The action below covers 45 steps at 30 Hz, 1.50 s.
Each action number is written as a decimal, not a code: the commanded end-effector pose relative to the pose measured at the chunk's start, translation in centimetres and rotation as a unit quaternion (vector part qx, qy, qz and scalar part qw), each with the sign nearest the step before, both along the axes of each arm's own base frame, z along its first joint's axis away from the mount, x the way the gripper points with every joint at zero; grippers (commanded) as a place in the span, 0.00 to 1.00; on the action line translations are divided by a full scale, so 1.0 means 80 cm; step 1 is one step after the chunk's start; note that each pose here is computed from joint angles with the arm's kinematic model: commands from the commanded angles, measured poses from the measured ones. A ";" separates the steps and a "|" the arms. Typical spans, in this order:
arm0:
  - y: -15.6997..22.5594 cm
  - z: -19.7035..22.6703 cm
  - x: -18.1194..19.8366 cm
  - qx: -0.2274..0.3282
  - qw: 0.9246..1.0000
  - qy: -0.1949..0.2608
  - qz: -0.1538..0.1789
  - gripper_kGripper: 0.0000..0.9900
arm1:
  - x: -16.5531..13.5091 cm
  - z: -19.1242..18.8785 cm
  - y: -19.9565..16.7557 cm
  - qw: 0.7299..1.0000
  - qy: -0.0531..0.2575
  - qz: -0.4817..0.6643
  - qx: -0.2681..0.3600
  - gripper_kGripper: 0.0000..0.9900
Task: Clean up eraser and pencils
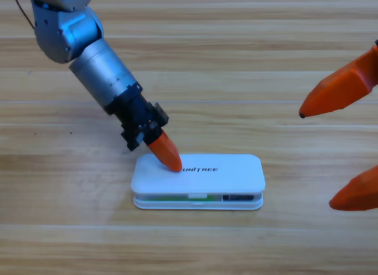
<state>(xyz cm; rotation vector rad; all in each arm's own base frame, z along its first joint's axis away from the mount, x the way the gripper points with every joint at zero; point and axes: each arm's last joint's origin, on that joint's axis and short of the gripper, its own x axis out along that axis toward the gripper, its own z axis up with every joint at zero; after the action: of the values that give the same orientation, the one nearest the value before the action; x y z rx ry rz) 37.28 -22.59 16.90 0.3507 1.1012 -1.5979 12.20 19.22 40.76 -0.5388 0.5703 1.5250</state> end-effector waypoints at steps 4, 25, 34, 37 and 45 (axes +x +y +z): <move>-0.016 -0.033 -0.014 0.028 0.999 0.015 -0.014 0.00 | 0.006 -0.011 -0.001 1.000 0.010 -0.005 -0.005 0.96; -0.020 -0.007 -0.027 0.067 0.998 -0.021 -0.005 0.00 | 0.008 -0.012 0.001 1.000 0.011 -0.005 -0.006 0.96; -0.006 0.189 -0.121 0.044 0.991 -0.129 -0.008 1.00 | 0.008 -0.011 0.001 1.000 0.011 -0.005 -0.006 0.96; -0.008 0.231 -0.169 0.037 0.989 -0.142 -0.012 1.00 | 0.008 -0.012 0.001 1.000 0.011 -0.005 -0.006 0.96; -0.009 0.292 -0.264 -0.002 0.990 -0.140 -0.027 1.00 | 0.008 -0.012 0.002 1.000 0.012 -0.005 -0.006 0.96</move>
<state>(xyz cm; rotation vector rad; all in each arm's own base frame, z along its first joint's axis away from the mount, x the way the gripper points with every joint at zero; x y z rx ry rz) 20.01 -22.61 38.89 0.5623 0.9094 -1.4630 12.19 19.23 40.77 -0.5377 0.5701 1.5269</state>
